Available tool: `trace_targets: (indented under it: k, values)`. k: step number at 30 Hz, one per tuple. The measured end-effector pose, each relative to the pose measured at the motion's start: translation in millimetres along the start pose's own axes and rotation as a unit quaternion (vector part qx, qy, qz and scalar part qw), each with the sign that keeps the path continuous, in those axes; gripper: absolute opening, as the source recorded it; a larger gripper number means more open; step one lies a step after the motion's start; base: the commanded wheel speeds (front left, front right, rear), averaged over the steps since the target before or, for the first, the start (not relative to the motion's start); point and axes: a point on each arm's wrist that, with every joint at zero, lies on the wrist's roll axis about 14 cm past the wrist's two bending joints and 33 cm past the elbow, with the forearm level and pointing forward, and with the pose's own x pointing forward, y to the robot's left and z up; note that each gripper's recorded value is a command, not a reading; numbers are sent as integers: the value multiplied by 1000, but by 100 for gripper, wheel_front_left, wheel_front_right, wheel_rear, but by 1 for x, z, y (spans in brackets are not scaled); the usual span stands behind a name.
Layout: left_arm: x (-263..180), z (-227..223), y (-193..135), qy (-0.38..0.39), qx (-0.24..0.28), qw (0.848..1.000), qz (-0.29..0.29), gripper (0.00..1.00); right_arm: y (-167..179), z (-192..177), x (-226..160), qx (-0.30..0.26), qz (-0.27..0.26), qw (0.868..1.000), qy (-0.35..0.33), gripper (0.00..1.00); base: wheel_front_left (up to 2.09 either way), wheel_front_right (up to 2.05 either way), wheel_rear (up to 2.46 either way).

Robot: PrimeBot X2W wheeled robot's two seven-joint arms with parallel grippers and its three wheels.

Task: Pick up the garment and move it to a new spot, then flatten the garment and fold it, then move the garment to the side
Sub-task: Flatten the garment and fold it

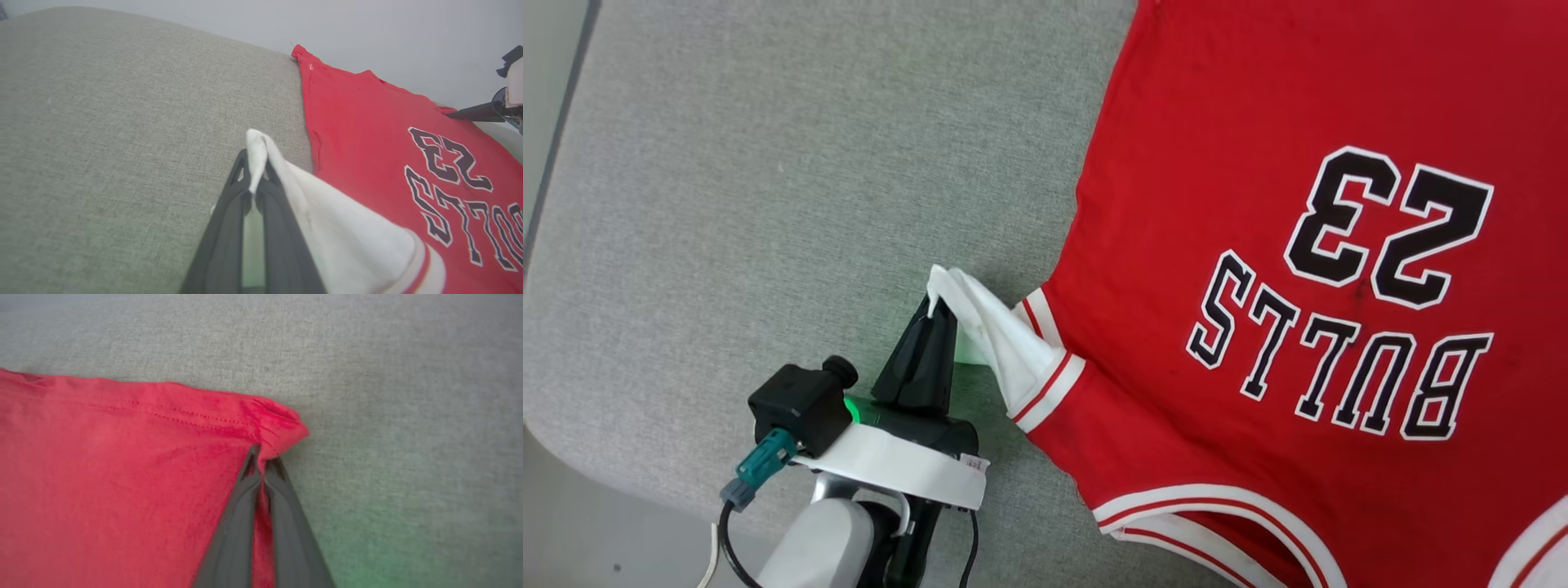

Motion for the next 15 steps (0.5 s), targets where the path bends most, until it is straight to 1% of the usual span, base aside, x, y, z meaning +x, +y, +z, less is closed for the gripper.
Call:
trace_targets:
  k: [6, 7, 12, 15]
  values:
    - [-15, 3, 1, -1, -4, 1000, 9, 0, -12, -2, -29, -10, -19, 1000, -14, 0, 0, 0, 0]
    - [-24, 7, 3, -4, -1, 1000, 13, 0, -22, -4, -53, -17, -31, 999, -31, 0, 0, 0, 0]
    - [-35, 16, 1, -9, 7, 1000, 6, 0, -40, -18, -97, -20, -46, 997, -61, 0, 0, 0, 0]
    - [-40, 19, -5, -10, 10, 1000, -2, 0, -57, -39, -123, -5, -54, 995, -79, 0, 0, 0, 0]
